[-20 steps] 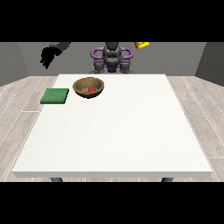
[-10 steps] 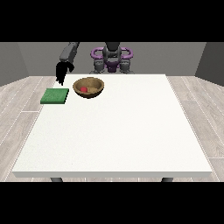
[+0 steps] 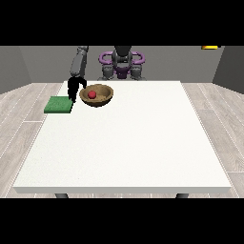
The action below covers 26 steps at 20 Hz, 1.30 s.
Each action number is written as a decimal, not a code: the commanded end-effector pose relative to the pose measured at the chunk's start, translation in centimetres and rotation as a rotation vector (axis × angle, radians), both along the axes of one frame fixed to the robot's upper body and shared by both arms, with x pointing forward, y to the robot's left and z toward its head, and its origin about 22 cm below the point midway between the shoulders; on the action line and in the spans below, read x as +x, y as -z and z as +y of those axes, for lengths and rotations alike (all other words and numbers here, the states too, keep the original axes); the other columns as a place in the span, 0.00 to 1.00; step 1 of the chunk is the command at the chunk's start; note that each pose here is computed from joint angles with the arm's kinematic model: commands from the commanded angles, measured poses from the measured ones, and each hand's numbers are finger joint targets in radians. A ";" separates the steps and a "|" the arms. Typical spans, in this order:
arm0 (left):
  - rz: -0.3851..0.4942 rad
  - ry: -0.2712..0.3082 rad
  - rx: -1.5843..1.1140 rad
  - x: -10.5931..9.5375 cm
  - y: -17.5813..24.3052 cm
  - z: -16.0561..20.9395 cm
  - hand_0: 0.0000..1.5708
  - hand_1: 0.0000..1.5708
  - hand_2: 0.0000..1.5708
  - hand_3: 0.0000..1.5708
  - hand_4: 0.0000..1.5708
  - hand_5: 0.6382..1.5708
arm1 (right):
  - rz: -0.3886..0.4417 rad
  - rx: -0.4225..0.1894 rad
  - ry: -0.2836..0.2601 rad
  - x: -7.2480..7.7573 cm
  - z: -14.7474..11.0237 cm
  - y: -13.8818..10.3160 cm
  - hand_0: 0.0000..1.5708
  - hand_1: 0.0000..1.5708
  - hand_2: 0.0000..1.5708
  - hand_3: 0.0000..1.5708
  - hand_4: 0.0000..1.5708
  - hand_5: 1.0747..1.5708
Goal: Pick the cup and pour the ball into the bowl, then pick the bowl and place it on the pad
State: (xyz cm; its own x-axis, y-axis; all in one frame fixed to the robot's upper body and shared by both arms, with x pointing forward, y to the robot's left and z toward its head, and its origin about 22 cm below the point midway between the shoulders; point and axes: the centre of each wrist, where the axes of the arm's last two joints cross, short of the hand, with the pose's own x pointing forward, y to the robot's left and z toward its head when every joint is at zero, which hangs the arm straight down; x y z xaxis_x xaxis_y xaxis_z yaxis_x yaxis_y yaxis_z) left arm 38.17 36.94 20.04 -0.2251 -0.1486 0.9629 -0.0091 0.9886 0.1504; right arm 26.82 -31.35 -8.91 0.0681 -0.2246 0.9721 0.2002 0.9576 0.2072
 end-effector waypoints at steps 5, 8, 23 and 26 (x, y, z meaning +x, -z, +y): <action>-0.077 -0.006 0.010 -2.0 -2.2 2.2 0.00 0.00 0.00 0.00 0.65 0.97 | -0.050 0.000 -0.005 -0.1 -1.1 2.2 0.00 0.00 0.00 0.00 0.33 0.96; -0.082 0.050 -0.004 -2.5 -1.6 2.7 0.00 0.00 0.00 0.00 0.65 0.96 | -0.062 -0.023 0.061 -0.4 -1.9 2.2 0.00 0.00 0.00 0.00 0.30 0.95; -0.130 0.048 -0.006 -3.3 -5.0 4.4 0.00 0.00 0.00 0.00 0.65 0.97 | 0.055 -0.043 0.138 -1.0 1.6 3.2 0.00 0.00 0.00 0.00 0.39 0.99; -0.145 0.058 -0.011 -3.4 -5.7 4.2 0.00 0.00 0.00 0.00 0.65 0.96 | 0.185 -0.137 0.187 -2.8 -1.9 3.1 1.00 1.00 1.00 0.50 0.54 0.83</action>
State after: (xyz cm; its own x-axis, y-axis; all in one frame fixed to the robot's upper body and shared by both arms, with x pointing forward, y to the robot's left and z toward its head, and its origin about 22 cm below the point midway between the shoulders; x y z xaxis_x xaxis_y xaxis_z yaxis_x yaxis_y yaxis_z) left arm 35.04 40.84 24.52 -0.3427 -0.1345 0.9298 0.0214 0.9883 0.1509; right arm 25.82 -31.14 -10.21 -0.0081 -0.1259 0.9920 0.2919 0.9485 0.1227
